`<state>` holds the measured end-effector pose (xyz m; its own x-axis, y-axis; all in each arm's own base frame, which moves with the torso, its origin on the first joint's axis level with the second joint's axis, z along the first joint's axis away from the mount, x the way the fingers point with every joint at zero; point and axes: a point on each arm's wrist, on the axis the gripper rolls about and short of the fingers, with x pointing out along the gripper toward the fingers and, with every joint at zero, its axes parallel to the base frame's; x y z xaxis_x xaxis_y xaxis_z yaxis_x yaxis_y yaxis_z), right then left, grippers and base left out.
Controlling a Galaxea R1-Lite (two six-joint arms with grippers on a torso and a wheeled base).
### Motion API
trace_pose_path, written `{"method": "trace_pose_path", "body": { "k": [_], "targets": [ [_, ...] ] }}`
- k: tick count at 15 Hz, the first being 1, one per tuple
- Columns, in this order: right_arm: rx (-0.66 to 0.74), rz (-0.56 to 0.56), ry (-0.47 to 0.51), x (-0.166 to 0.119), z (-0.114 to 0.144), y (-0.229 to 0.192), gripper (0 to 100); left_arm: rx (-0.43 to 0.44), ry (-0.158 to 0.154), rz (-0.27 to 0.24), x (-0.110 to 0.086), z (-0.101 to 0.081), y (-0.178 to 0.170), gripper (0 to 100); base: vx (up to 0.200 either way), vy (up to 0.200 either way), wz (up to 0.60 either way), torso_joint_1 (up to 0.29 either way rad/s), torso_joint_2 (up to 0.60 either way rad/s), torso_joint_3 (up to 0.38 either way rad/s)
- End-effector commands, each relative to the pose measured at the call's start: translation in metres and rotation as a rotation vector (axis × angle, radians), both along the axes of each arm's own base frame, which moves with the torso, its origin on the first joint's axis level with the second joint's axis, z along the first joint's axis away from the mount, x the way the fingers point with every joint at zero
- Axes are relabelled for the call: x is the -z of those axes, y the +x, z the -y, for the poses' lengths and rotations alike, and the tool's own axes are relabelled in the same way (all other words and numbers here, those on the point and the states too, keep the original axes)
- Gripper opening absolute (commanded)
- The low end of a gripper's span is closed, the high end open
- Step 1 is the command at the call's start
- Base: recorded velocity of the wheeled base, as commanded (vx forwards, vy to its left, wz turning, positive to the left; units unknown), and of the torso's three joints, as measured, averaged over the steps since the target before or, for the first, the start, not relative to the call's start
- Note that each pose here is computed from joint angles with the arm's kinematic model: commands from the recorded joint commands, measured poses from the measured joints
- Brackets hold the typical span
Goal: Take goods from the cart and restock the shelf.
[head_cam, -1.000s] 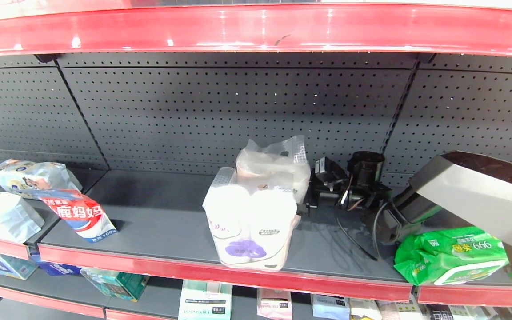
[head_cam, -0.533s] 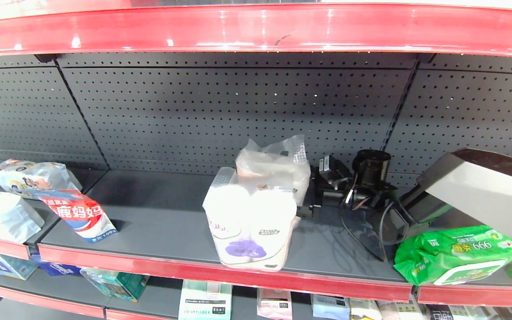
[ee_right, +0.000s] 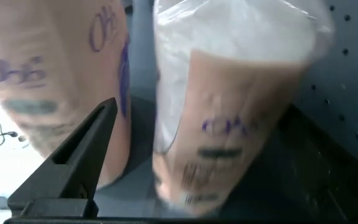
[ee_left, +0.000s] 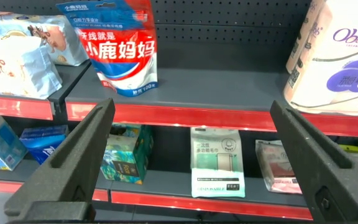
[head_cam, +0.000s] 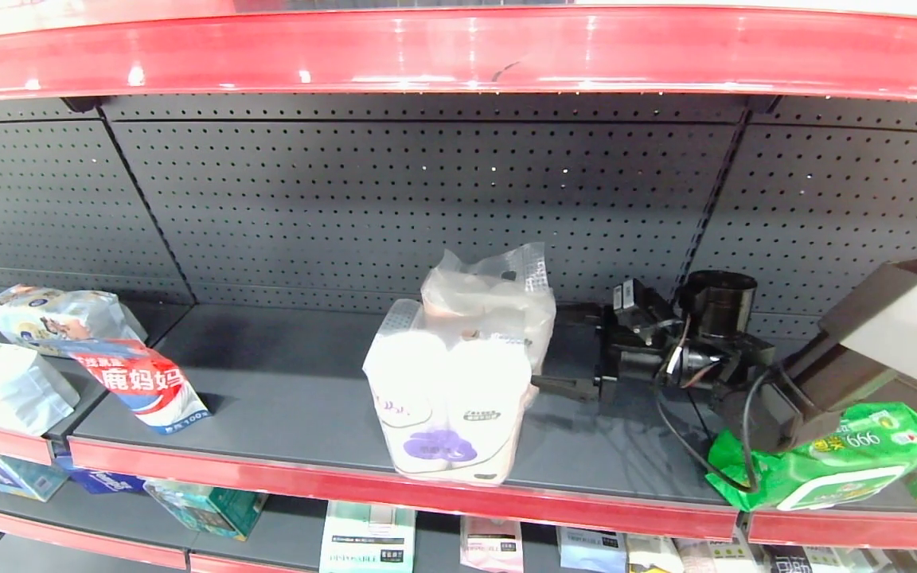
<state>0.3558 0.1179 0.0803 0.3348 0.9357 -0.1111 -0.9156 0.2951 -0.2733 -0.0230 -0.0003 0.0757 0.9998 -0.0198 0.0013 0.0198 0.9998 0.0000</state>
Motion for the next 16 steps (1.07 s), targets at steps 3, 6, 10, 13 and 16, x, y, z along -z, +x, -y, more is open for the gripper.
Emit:
{"method": "trace_pose_path", "body": {
  "k": [3,6,10,13,16],
  "targets": [
    [0.039,0.007,0.001,-0.025,0.023,-0.035,100,0.0,0.0,-0.001,0.0,0.0,0.0,100,0.0,0.0,0.0,0.0,0.0,0.0],
    [0.085,-0.007,-0.002,-0.038,0.042,-0.06,100,0.0,0.0,-0.001,0.0,0.0,0.0,100,0.0,0.0,0.0,0.0,0.0,0.0],
    [0.179,0.011,0.008,-0.066,0.059,-0.088,100,0.0,0.0,-0.001,0.0,0.0,0.0,100,0.0,0.0,0.0,0.0,0.0,0.0],
    [0.274,-0.015,0.061,-0.085,0.067,-0.109,100,0.0,0.0,-0.001,0.0,0.0,0.0,100,0.0,0.0,0.0,0.0,0.0,0.0],
    [0.418,-0.094,0.15,-0.096,0.074,-0.141,100,0.0,0.0,-0.001,0.0,0.0,0.0,100,0.0,0.0,0.0,0.0,0.0,0.0]
  ]
}}
